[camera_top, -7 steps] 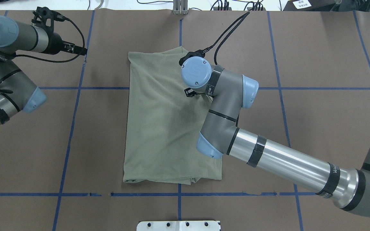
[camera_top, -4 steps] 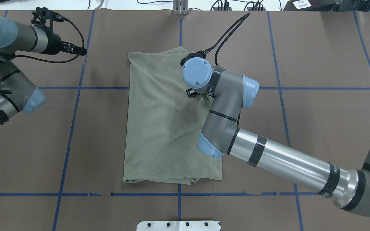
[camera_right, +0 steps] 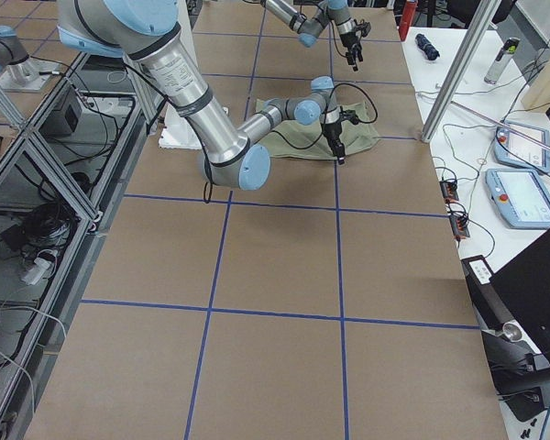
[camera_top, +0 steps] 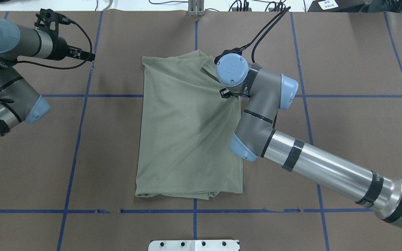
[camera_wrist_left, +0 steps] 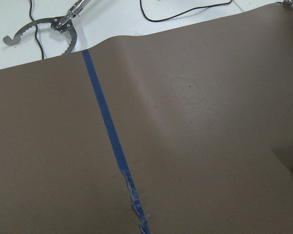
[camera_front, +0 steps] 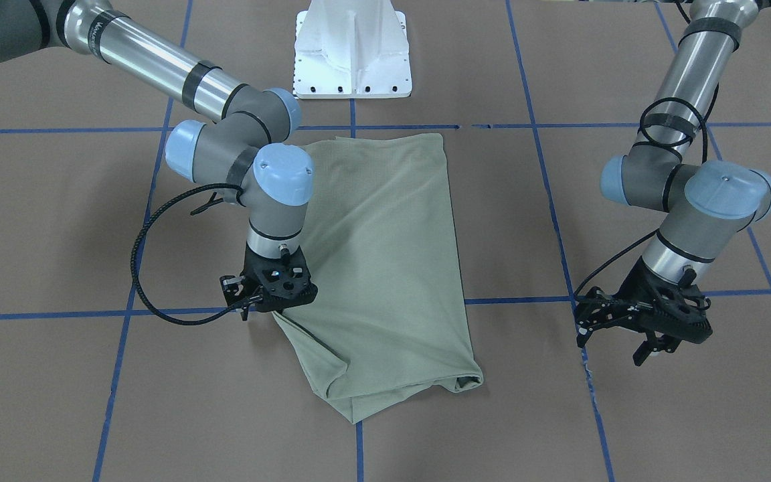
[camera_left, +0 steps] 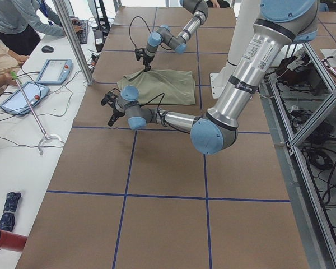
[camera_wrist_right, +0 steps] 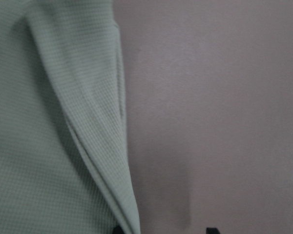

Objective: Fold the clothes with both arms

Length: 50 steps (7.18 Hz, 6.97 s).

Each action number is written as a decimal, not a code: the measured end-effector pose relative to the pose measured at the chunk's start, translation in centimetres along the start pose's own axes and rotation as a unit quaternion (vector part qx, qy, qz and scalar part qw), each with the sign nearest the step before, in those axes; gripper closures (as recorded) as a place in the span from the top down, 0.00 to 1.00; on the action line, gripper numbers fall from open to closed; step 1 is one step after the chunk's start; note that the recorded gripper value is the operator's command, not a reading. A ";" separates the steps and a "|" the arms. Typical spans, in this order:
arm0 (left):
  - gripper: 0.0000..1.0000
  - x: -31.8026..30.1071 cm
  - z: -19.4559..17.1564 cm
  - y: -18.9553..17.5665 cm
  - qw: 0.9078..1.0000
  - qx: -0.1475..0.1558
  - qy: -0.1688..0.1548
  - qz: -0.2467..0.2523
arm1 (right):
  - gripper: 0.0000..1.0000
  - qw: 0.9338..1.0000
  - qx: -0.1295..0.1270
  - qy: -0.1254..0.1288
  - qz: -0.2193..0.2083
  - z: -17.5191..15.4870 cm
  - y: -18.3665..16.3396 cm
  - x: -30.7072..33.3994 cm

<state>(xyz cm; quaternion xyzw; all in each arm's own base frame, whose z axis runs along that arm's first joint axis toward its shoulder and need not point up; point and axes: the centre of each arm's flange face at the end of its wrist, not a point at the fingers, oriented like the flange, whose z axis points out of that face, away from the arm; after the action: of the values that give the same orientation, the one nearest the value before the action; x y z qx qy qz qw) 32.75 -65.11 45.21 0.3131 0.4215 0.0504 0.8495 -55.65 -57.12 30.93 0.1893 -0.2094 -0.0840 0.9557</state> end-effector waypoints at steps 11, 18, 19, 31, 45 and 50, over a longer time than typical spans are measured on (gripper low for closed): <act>1.00 0.2 -0.1 0.1 1.000 0.003 0.004 0.002 | 0.96 0.996 0.028 -0.054 0.067 -4.0 -9.3 -2.8; 1.00 1.3 -0.6 -0.6 1.000 0.019 0.021 0.004 | 0.84 0.996 0.053 -0.013 0.069 -2.2 -10.7 -3.8; 1.00 1.5 -0.6 -0.7 0.999 0.022 0.024 -0.001 | 0.79 0.996 0.062 0.000 0.067 -1.7 -10.7 -4.0; 1.00 0.5 0.0 0.3 1.000 0.014 0.019 -0.020 | 0.00 0.989 0.107 0.039 0.097 0.3 -10.4 -6.9; 1.00 3.1 -3.4 1.6 0.995 -0.008 0.078 -0.069 | 1.00 0.978 0.102 -0.157 0.089 -5.1 -6.0 0.8; 1.00 18.3 -13.0 11.9 0.961 -0.068 0.130 -0.236 | 0.98 0.920 0.057 -0.249 0.297 -10.6 16.3 0.3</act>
<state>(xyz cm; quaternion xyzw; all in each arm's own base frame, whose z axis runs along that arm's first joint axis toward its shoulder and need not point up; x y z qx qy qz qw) 36.89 -42.83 33.72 0.1368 0.5854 -0.0825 0.7948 -49.49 -38.87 28.61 0.1455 -0.4915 0.1711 0.8414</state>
